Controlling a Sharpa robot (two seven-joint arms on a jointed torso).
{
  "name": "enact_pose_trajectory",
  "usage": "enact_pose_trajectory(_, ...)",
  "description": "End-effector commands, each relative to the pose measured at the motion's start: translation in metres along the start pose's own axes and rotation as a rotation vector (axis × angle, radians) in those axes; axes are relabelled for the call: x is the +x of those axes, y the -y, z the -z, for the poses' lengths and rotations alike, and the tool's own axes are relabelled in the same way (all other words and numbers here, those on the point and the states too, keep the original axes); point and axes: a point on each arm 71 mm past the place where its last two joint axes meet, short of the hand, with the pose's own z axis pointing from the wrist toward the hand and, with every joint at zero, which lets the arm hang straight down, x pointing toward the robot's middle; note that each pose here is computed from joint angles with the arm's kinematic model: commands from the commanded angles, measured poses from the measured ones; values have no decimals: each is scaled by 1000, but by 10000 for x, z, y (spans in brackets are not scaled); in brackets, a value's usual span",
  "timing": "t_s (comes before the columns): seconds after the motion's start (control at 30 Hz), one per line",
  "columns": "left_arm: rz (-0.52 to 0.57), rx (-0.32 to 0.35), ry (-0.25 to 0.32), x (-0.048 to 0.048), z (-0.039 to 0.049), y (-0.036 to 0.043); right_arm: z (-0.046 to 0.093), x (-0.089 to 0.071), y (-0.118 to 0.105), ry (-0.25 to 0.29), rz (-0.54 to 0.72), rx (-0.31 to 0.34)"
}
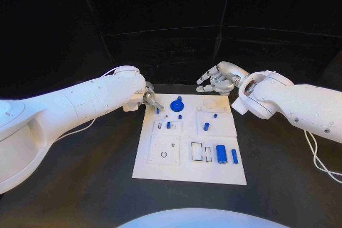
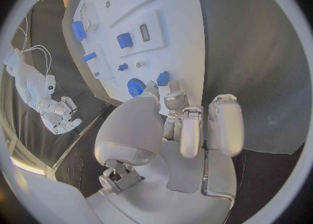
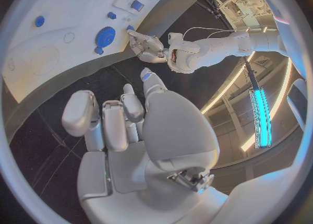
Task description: Assemble the parts on the task board
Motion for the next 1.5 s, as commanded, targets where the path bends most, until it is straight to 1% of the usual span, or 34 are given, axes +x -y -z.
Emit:
enact_pose_trajectory(0.03,-5,6,-13,4,3,16,-4,-6,-21,3,2,-11)
enact_pose_trajectory(0.63,-6,22,-15,10,-4,47,-9,0,-27,1,1,-12)
enact_pose_trajectory(0.8,0,47,-2,4,-2,62,-9,1,-28,0,1,-12)
enact_pose_trajectory(1.1,12,72,9,-1,-1,70,-10,1,-28,-1,2,-13)
enact_pose_trajectory(1.33,55,85,9,-2,8,40,-7,-2,-25,0,2,-12)
enact_pose_trajectory(1.5,90,98,23,-7,36,-5,1,-11,-15,1,2,-10)
